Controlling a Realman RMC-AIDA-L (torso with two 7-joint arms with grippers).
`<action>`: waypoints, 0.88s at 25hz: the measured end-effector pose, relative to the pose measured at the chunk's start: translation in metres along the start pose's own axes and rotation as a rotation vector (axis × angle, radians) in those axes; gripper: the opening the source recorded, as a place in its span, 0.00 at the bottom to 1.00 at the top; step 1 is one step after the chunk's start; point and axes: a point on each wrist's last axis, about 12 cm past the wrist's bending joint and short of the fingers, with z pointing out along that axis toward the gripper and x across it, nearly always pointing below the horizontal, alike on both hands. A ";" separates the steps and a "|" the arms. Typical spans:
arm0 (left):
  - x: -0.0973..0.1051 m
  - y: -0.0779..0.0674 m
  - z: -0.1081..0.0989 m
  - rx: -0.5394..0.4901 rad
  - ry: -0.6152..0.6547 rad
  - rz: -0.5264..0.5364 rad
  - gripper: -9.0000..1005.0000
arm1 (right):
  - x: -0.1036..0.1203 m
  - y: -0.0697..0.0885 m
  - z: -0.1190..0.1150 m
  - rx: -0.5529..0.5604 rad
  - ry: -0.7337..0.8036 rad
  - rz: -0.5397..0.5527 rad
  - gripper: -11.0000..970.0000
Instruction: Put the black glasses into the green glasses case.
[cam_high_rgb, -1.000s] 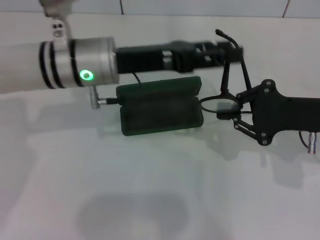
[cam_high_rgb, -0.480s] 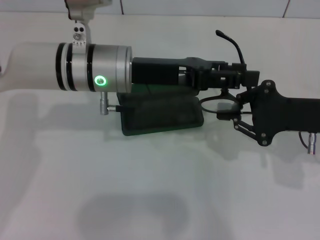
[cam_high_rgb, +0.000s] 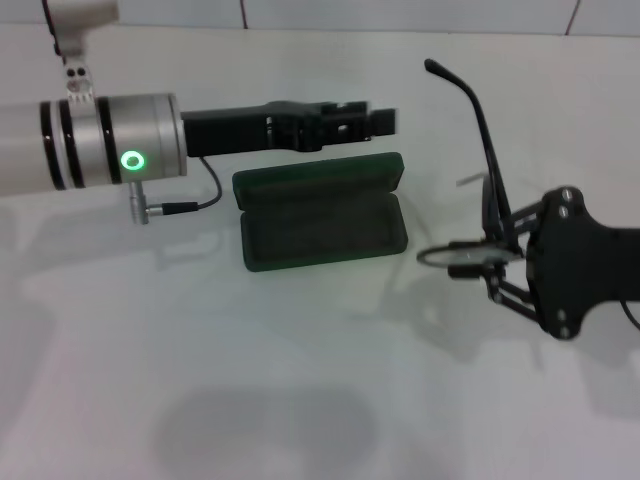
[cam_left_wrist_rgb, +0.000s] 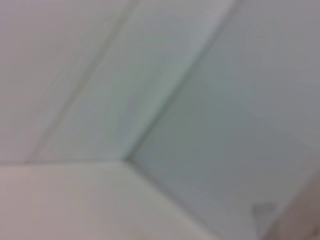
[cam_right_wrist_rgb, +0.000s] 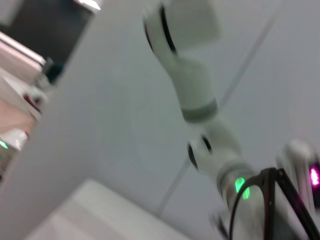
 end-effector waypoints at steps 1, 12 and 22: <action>0.003 0.005 0.002 -0.044 0.009 0.006 0.63 | -0.002 0.002 0.000 -0.009 -0.018 0.002 0.11; 0.006 -0.016 0.044 0.086 -0.025 0.196 0.62 | 0.008 -0.001 0.026 -0.078 -0.052 0.151 0.11; 0.011 -0.027 0.042 0.192 -0.004 0.317 0.62 | 0.023 -0.006 0.027 -0.001 0.063 0.177 0.11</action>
